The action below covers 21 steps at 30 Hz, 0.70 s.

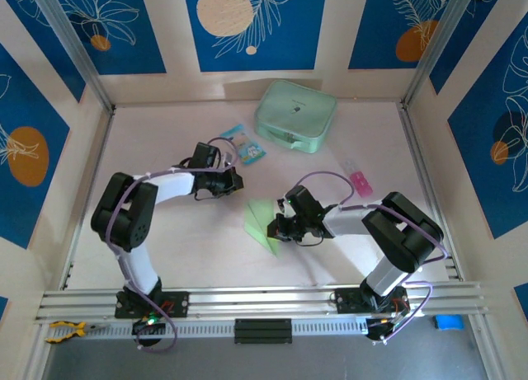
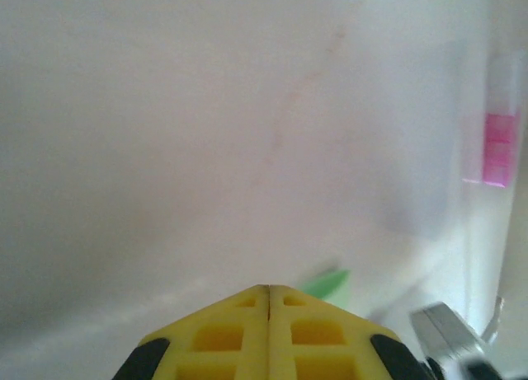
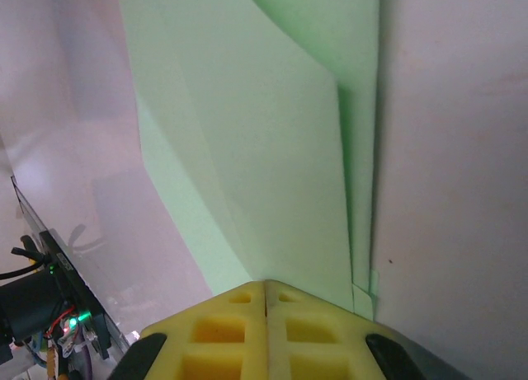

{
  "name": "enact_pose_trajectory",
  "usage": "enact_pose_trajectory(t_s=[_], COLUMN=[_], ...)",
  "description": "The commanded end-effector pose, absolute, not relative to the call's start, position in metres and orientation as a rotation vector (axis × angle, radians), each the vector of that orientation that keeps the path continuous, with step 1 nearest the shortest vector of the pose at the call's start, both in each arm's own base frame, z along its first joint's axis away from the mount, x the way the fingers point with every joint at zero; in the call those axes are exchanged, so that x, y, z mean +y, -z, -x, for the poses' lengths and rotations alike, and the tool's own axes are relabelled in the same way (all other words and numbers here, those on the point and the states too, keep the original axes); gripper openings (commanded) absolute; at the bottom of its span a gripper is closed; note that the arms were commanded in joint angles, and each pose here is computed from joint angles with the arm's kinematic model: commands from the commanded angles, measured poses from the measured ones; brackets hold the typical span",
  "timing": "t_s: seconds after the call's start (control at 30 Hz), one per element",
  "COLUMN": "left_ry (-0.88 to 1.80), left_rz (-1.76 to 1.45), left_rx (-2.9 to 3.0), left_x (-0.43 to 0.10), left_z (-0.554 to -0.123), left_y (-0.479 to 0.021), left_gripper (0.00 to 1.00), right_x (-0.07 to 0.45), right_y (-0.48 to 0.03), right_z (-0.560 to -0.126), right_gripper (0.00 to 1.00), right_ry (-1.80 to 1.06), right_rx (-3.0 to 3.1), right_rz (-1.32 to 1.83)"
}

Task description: Fold a paper plane with a square sheet of paper (pick it up from the middle)

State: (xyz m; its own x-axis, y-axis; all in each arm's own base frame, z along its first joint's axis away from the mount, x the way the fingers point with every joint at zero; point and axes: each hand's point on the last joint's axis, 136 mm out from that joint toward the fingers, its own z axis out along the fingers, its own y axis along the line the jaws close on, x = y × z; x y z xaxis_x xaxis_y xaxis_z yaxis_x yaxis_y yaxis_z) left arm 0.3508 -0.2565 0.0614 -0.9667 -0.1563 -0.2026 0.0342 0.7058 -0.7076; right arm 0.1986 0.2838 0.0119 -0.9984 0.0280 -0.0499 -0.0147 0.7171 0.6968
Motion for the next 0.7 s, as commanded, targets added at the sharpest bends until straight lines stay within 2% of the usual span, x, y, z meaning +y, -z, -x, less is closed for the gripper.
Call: enact_pose_trajectory(t_s=[0.0,0.27,0.67], left_ry=[1.185,1.267,1.193], left_rz=[0.003,-0.144,-0.031], left_rx=[2.690,2.779,2.943], left_x=[-0.282,-0.322,-0.312], left_z=[-0.319,-0.262,-0.244], left_y=[-0.065,-0.044,0.006], left_gripper=[0.02,0.01,0.00], right_x=[0.244,0.244,0.253], right_y=[0.029,0.029,0.017], right_z=[-0.164,-0.163,-0.168], right_gripper=[0.01,0.02,0.02], right_ry=[-0.918,-0.930,-1.011], right_rx=[3.092,3.084,3.034], right_rz=[-0.107,-0.129,-0.106])
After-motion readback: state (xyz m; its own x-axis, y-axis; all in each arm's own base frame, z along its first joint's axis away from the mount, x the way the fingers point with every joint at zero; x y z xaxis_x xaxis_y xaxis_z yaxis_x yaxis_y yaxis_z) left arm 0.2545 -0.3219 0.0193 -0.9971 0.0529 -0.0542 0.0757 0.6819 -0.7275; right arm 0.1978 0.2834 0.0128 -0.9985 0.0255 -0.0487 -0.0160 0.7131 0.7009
